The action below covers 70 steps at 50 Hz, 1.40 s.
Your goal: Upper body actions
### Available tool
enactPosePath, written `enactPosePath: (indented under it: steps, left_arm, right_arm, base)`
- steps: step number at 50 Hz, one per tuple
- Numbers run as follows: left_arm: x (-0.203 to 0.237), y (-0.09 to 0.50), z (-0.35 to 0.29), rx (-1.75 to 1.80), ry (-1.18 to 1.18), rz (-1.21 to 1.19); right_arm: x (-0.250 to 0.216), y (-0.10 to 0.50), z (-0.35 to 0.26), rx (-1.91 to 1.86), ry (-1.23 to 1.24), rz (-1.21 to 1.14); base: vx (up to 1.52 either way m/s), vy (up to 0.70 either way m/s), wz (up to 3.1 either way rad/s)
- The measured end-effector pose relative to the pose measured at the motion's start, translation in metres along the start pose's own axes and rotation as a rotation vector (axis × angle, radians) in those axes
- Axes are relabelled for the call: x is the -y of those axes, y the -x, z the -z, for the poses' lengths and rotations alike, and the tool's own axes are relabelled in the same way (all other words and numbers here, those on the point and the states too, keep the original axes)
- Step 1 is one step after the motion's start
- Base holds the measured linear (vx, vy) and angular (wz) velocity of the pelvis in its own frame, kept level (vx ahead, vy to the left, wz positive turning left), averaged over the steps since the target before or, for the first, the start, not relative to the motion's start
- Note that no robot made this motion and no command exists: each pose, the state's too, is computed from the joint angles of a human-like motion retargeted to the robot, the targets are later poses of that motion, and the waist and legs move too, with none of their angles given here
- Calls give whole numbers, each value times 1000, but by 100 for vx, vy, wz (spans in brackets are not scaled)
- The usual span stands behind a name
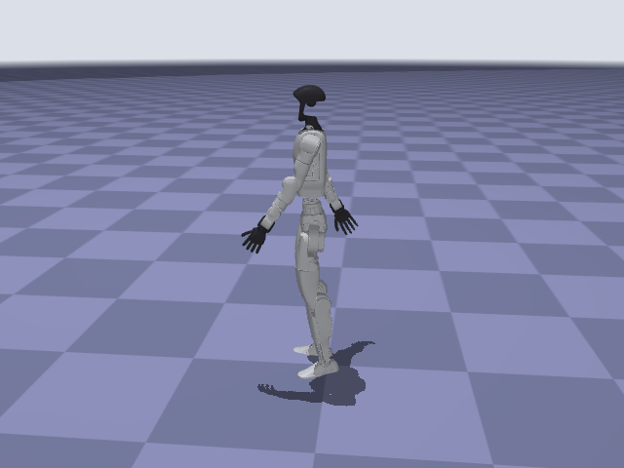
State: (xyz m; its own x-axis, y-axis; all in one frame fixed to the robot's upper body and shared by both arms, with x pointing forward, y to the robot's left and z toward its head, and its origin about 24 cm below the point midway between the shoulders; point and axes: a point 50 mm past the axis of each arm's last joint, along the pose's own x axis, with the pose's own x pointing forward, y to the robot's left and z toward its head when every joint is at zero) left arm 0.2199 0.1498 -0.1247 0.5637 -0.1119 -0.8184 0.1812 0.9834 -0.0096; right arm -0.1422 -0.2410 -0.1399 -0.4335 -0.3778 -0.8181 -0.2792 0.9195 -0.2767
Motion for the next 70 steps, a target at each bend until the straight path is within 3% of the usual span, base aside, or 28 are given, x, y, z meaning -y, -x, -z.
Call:
enactPosePath:
  steps: [6,13,17,22,29,38,45,50,55,59,65,70]
  left_arm:
    - [4,47,157,-505,235,24]
    - [44,195,314,-1122,620,-15]
    - [70,253,346,-1236,770,-61]
    - [74,267,352,-1263,837,-126]
    - [29,176,302,-1040,634,-138]
    - [10,17,85,-318,165,106]
    - [12,-2,-63,177,-125,56]
    - [15,1,-82,278,-153,22]
    - [22,-3,-14,65,-39,93]
    - [17,15,83,-263,78,115]
    - [16,102,233,-833,280,21]
    - [27,180,304,-1071,480,-17]
  right_arm:
    - [-5,38,-125,365,132,-111]
    - [-28,157,-271,961,482,-247]
    - [-40,225,-311,1236,552,-273]
    - [-43,256,-323,1361,577,-278]
    - [-33,182,-287,1130,561,-230]
    - [-8,33,-113,318,284,-148]
    - [1,0,5,-61,56,-95]
    - [-3,-2,28,-139,-85,-83]
    - [-4,4,-16,-32,-21,-92]
    - [-2,26,-97,216,222,-122]
    - [-17,111,-231,723,568,-187]
    - [-30,190,-293,1106,655,-205]
  base:
    - [0,0,0]
    - [0,0,0]
    - [0,0,0]
    - [-1,-1,18]
    - [-1,1,34]
    - [-1,2,19]
    - [1,1,-5]
    - [0,0,0]
    - [0,0,0]
    - [0,0,0]
    - [0,0,-3]
    - [3,0,12]
